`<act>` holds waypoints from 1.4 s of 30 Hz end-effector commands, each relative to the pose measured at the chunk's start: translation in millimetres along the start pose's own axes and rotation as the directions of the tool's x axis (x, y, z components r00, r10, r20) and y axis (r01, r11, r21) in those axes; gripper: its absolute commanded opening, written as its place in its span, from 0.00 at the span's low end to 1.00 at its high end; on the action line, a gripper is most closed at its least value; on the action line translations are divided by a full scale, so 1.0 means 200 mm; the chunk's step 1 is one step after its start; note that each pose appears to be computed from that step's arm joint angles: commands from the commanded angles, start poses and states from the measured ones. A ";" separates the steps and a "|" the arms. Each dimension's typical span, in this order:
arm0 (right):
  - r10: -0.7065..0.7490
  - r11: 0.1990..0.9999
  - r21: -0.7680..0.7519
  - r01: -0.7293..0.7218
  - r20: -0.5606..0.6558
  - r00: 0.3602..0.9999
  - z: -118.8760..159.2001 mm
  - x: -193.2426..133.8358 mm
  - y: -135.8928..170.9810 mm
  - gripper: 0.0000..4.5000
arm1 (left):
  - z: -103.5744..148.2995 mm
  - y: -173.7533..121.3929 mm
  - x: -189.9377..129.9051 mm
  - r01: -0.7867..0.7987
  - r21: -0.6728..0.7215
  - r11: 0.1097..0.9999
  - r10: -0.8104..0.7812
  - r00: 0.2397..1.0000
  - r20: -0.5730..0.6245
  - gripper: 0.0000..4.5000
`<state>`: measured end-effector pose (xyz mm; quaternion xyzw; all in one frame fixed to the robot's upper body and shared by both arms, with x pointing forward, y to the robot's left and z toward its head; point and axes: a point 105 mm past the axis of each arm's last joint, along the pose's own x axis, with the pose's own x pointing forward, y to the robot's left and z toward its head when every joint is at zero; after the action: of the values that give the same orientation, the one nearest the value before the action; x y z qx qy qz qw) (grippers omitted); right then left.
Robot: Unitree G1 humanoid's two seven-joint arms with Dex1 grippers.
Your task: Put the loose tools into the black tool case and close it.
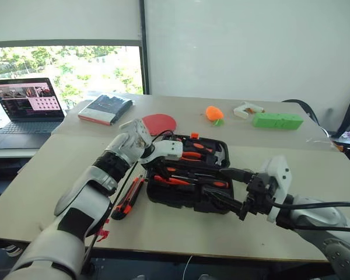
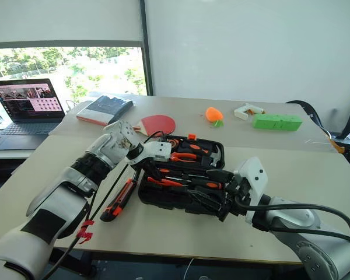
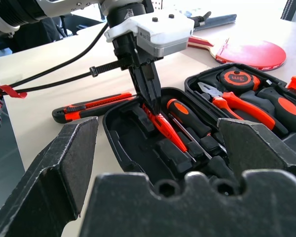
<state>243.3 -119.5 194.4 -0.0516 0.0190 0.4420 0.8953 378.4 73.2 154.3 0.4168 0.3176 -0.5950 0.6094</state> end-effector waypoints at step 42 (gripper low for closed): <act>0.006 1.000 -0.014 -0.006 0.040 0.999 0.05 0.00 0.00 1.00 | 0.03 0.02 0.06 -0.065 0.063 0.996 0.063 0.997 0.034 0.01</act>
<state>243.8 -119.5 193.6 -0.0476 0.0211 0.4443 0.8943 382.1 65.5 146.1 0.4214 0.2856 -0.5946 0.6223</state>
